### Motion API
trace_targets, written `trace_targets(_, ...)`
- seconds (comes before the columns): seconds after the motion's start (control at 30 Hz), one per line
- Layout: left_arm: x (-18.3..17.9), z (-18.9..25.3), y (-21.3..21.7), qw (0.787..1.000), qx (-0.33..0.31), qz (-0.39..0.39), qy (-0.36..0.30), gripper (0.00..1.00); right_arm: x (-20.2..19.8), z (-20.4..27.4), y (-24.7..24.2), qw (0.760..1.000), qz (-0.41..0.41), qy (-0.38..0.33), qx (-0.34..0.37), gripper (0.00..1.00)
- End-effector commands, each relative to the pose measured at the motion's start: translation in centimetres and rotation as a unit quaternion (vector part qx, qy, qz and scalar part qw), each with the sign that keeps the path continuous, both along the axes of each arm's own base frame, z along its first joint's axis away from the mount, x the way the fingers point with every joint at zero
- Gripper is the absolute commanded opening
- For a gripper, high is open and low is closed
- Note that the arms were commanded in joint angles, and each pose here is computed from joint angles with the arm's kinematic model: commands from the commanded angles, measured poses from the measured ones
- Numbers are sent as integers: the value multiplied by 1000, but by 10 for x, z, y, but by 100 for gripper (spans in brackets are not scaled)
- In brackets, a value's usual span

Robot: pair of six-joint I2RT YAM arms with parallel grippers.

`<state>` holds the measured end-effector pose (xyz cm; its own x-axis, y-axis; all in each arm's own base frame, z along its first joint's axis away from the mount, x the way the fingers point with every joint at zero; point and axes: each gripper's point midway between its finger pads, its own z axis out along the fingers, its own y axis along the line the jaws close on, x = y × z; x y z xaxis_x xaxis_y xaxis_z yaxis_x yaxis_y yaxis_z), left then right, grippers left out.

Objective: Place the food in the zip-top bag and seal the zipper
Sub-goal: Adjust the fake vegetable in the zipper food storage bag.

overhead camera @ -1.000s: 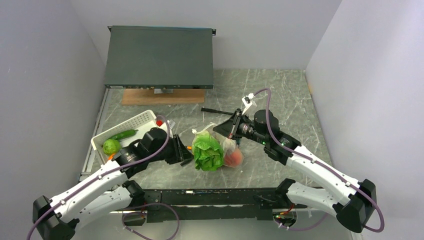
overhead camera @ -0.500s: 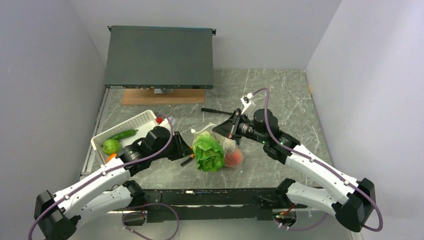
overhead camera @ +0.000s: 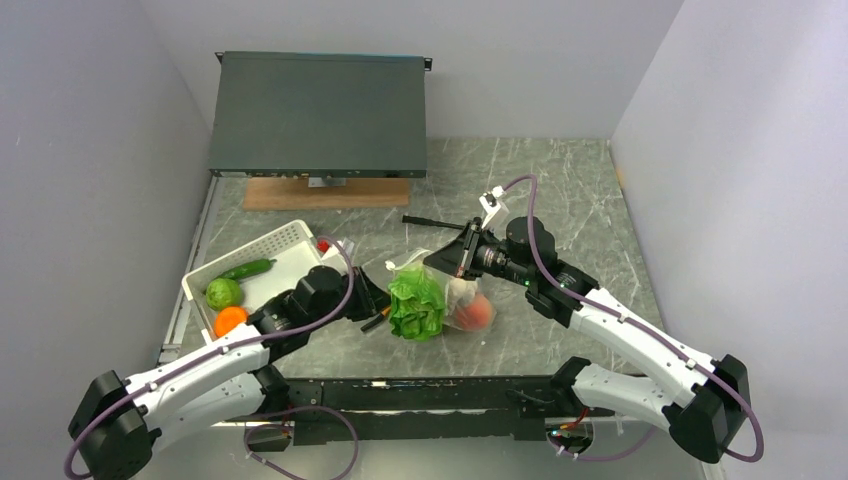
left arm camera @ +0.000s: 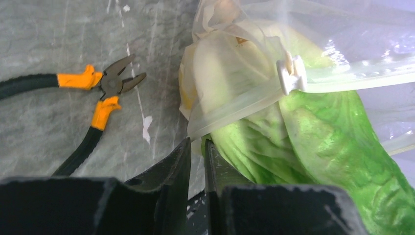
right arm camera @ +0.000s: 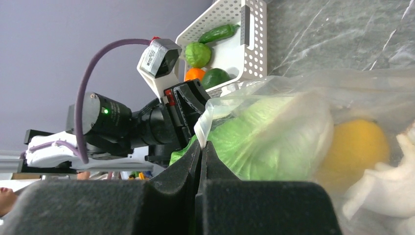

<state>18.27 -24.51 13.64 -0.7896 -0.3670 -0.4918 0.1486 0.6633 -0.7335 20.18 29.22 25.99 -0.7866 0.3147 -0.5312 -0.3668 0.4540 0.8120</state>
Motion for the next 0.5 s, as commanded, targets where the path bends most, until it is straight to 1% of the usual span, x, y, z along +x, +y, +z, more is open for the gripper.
trace_targets(0.0,19,36,-13,993,-72,20,-94,20,0,51,7,996,14,-45,69,0)
trace_targets(0.07,18,37,-16,992,-81,18,-99,20,-1,53,7,996,16,-45,72,0)
trace_targets(0.13,14,37,-20,992,-76,0,-99,21,-2,60,7,996,17,-48,78,0)
trace_targets(0.27,1,35,-25,993,-82,-30,-81,28,-4,71,7,994,18,-50,92,0)
trace_targets(0.3,-2,36,-26,992,-91,-35,-78,32,-4,73,7,994,19,-48,96,0)
trace_targets(0.4,-8,44,-26,986,-138,-40,-90,51,-6,74,10,993,26,-40,105,0)
trace_targets(0.43,-10,48,-26,983,-155,-38,-92,55,-7,73,11,993,28,-36,106,0)
trace_targets(0.47,-11,51,-25,981,-165,-36,-98,56,-7,71,11,993,31,-33,107,0)
